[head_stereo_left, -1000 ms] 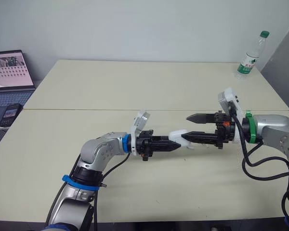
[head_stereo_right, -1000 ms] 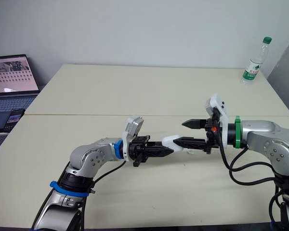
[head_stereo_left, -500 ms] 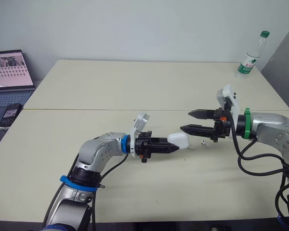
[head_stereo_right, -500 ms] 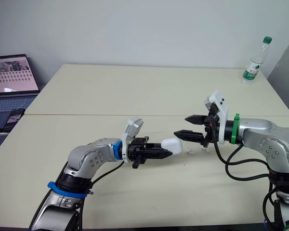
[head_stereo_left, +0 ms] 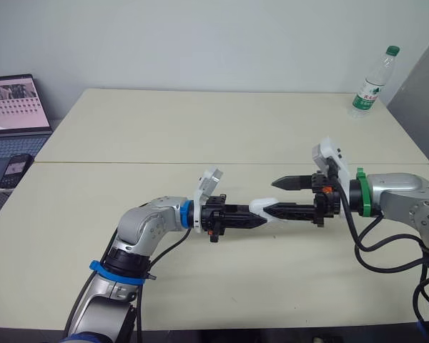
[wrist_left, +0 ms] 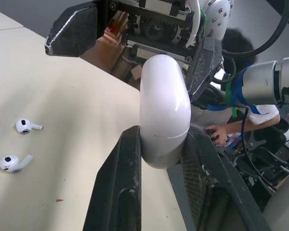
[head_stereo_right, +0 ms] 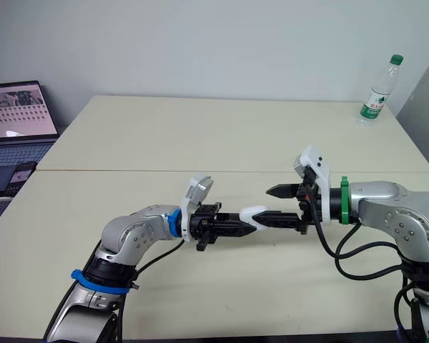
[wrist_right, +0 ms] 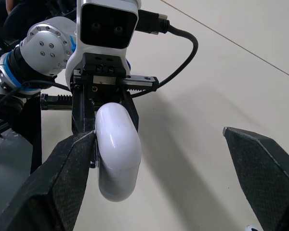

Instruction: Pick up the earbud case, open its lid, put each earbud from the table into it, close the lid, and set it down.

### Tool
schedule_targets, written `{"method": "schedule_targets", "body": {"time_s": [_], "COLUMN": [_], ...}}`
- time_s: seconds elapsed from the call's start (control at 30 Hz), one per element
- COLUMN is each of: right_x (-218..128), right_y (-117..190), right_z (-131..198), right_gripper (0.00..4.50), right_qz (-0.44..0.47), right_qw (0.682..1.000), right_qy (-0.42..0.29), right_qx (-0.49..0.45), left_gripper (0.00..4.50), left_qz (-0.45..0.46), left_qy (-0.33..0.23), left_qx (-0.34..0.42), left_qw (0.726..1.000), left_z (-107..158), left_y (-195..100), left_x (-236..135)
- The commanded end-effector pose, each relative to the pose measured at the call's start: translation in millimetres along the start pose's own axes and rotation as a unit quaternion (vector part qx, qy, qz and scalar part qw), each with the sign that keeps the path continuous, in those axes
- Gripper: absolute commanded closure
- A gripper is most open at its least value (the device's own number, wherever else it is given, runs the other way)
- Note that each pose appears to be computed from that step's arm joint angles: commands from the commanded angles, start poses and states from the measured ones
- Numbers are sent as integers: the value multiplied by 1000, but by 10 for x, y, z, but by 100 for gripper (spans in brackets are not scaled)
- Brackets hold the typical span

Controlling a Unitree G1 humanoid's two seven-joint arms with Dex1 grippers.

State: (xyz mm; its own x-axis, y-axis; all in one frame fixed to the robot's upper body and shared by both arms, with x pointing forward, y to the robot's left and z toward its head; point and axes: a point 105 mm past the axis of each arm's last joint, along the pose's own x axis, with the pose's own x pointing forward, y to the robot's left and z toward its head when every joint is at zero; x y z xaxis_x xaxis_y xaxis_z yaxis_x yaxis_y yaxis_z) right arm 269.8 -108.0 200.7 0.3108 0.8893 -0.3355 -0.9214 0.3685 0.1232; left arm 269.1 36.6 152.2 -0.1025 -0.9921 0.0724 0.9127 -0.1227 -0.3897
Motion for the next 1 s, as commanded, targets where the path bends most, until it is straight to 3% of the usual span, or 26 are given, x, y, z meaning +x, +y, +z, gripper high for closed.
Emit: {"method": "schedule_targets", "body": {"time_s": [0.03, 0.53, 0.7, 0.8, 1.0], "right_x": [-39, -120, -181, -217, -228], "right_y": [-28, -208, -214, -308, -576], "right_z": [8, 259, 359, 248, -213], "right_gripper": [7, 7, 7, 7, 7], "right_qz": [-16, -68, -75, -109, -199], "right_qw": [1000, 997, 995, 993, 977], "right_qy": [4, -42, -57, -29, 75], "right_qx": [-10, -24, -29, -26, -2], "left_gripper": [372, 372, 372, 372, 372], "left_qz": [-19, -15, 32, 101, 242], "left_qy": [1, 4, 4, 18, 43], "left_qx": [23, 22, 65, 116, 231], "left_qw": [1000, 1000, 997, 988, 941], "left_z": [48, -11, 11, 7, 60], "left_y": [-81, -80, 13, 161, 426], "left_x": [48, 44, -4, -89, -330]}}
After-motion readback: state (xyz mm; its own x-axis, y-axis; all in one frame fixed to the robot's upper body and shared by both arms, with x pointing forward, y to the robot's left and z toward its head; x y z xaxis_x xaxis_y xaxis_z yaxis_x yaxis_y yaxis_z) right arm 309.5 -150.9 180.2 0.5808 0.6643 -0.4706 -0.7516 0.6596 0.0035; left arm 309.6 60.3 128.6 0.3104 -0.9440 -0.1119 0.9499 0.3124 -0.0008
